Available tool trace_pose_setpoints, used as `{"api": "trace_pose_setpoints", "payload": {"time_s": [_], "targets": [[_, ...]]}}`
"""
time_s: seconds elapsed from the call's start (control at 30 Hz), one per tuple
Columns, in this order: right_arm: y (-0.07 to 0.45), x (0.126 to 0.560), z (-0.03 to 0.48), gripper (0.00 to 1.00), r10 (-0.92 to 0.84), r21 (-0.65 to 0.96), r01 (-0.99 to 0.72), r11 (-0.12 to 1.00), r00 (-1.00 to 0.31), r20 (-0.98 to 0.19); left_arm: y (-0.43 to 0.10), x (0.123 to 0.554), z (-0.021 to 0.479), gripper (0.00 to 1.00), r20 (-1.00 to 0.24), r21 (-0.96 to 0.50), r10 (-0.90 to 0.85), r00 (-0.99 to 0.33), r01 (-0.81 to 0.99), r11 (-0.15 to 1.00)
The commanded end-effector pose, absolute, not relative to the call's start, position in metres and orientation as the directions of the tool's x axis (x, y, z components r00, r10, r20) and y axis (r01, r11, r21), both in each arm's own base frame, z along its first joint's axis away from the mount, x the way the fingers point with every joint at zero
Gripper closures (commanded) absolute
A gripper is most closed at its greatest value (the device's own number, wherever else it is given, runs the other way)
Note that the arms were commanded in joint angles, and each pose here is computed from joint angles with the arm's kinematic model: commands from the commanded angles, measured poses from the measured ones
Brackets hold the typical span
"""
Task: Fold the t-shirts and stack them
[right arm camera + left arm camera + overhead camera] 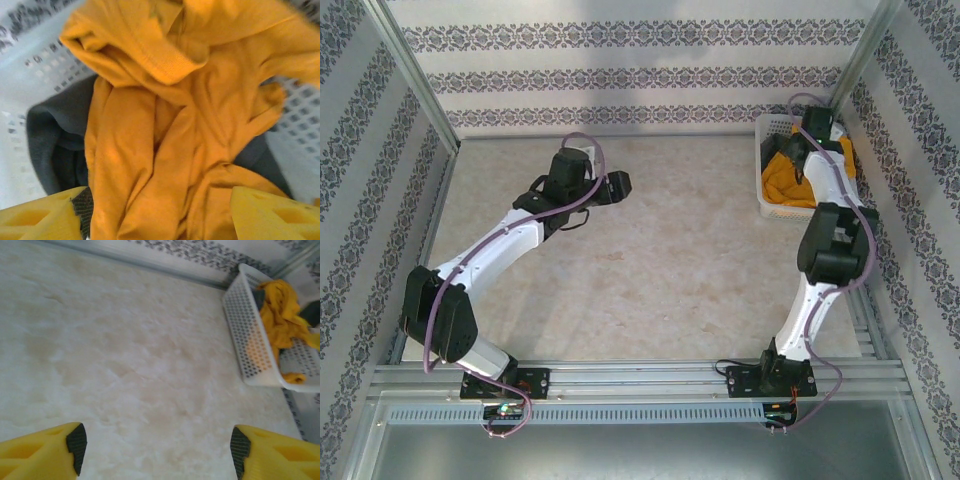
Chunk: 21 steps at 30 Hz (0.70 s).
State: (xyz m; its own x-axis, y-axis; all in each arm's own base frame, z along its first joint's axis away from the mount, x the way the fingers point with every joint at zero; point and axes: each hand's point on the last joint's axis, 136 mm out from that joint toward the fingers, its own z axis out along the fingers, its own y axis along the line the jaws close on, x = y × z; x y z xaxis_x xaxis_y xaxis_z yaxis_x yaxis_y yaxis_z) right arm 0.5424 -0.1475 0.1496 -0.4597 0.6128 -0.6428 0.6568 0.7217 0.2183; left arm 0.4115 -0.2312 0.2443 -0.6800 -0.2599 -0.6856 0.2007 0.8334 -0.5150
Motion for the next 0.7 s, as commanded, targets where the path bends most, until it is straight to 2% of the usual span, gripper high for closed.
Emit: {"api": "trace_pose_setpoints", "payload": {"time_s": [0.0, 0.1, 0.2, 0.27, 0.37, 0.43, 0.5, 0.57, 0.67], "targets": [[-0.142, 0.548, 0.133, 0.27, 0.632, 0.206, 0.672, 0.711, -0.482, -0.607, -0.245, 0.405, 0.25, 0.29, -0.678, -0.554, -0.276, -0.681, 0.227, 0.801], [-0.145, 0.558, 0.135, 0.29, 0.628, 0.202, 0.675, 0.71, -0.477, -0.615, -0.246, 0.401, 0.252, 0.32, -0.675, -0.561, -0.285, -0.681, 0.223, 0.797], [-0.147, 0.555, 0.135, 0.4, 0.661, 0.193, 0.704, 0.684, -0.485, -0.572, -0.243, 0.4, 0.256, 0.33, -0.679, -0.557, -0.289, -0.675, 0.217, 0.802], [-0.144, 0.547, 0.136, 0.42, 0.694, 0.192, 0.729, 0.656, -0.484, -0.533, -0.241, 0.4, 0.261, 0.33, -0.683, -0.552, -0.291, -0.669, 0.213, 0.806], [-0.127, 0.539, 0.152, 0.48, 0.743, 0.269, 0.737, 0.62, -0.443, -0.501, -0.24, 0.4, 0.269, 0.34, -0.689, -0.56, -0.306, -0.657, 0.214, 0.801], [-0.109, 0.533, 0.175, 0.48, 0.74, 0.307, 0.725, 0.617, -0.401, -0.539, -0.24, 0.401, 0.273, 0.34, -0.689, -0.57, -0.319, -0.65, 0.214, 0.794], [-0.084, 0.528, 0.181, 0.47, 0.761, 0.355, 0.715, 0.602, -0.38, -0.525, -0.242, 0.402, 0.274, 0.34, -0.685, -0.58, -0.33, -0.649, 0.213, 0.786], [-0.062, 0.521, 0.163, 0.47, 0.812, 0.406, 0.731, 0.549, -0.351, -0.466, -0.243, 0.403, 0.271, 0.34, -0.68, -0.589, -0.335, -0.653, 0.213, 0.78], [-0.061, 0.522, 0.132, 0.44, 0.859, 0.459, 0.748, 0.479, -0.291, -0.422, -0.247, 0.403, 0.266, 0.35, -0.665, -0.6, -0.334, -0.668, 0.211, 0.772]]}}
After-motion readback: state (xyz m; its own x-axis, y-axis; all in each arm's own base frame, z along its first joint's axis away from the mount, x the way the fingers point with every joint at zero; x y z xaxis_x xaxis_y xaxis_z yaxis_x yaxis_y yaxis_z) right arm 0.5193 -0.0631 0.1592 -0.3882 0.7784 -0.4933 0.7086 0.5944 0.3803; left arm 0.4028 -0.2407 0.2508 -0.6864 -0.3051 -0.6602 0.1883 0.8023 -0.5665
